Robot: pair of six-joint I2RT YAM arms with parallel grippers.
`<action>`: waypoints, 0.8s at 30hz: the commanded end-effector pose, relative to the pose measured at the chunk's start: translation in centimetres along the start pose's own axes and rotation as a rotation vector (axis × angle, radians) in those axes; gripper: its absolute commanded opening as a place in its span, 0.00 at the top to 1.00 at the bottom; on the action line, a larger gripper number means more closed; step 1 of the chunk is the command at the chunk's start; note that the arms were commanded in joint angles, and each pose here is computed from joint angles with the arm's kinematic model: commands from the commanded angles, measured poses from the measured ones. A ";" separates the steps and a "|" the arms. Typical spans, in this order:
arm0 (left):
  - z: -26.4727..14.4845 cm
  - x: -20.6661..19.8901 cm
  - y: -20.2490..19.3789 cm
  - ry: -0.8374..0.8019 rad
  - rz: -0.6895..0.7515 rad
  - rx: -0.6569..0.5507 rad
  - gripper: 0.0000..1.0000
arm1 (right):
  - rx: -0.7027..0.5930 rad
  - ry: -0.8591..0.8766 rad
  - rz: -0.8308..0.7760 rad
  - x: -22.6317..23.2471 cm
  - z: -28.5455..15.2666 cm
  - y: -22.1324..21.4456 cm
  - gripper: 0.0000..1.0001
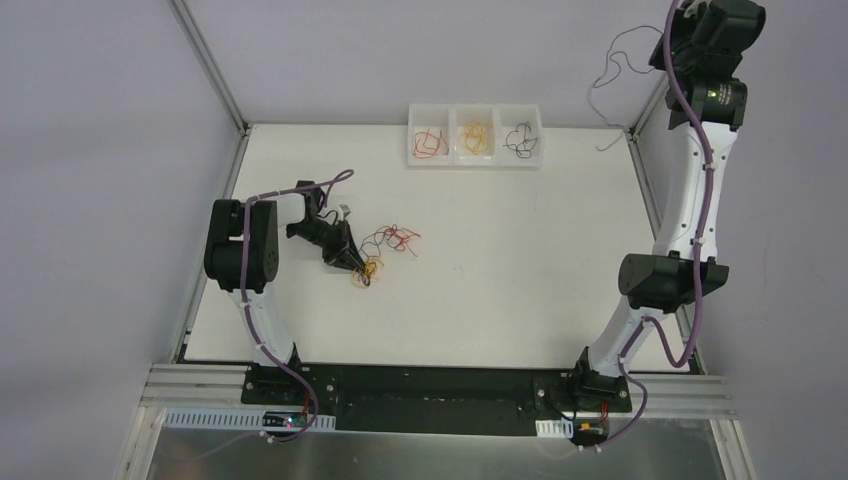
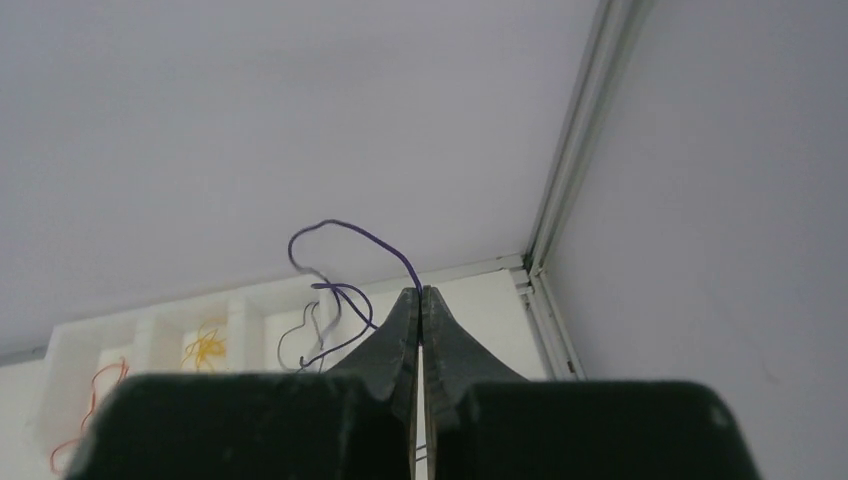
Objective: Untangle the cables
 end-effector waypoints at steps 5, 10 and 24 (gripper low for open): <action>-1.2 1.8 0.6 0.167 0.071 -0.022 1.00 | -0.157 -0.001 0.014 -1.5 -0.6 3.5 1.00; -1.2 0.8 2.0 0.089 0.059 -0.040 1.00 | -0.115 0.041 0.050 -1.2 0.2 2.1 1.00; -0.8 -3.0 1.3 0.052 0.259 -0.022 0.91 | 0.003 0.272 0.358 2.3 5.8 -2.7 1.00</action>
Point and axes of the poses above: each gripper's point midway between its finger pads, its own z axis out along the fingers, its own x axis along the line the jaws close on, y = z × x, the point moved 8 cm from there along -z, back along the fingers, and after that the axes turned 13 degrees about z, right-handed, at the moved point
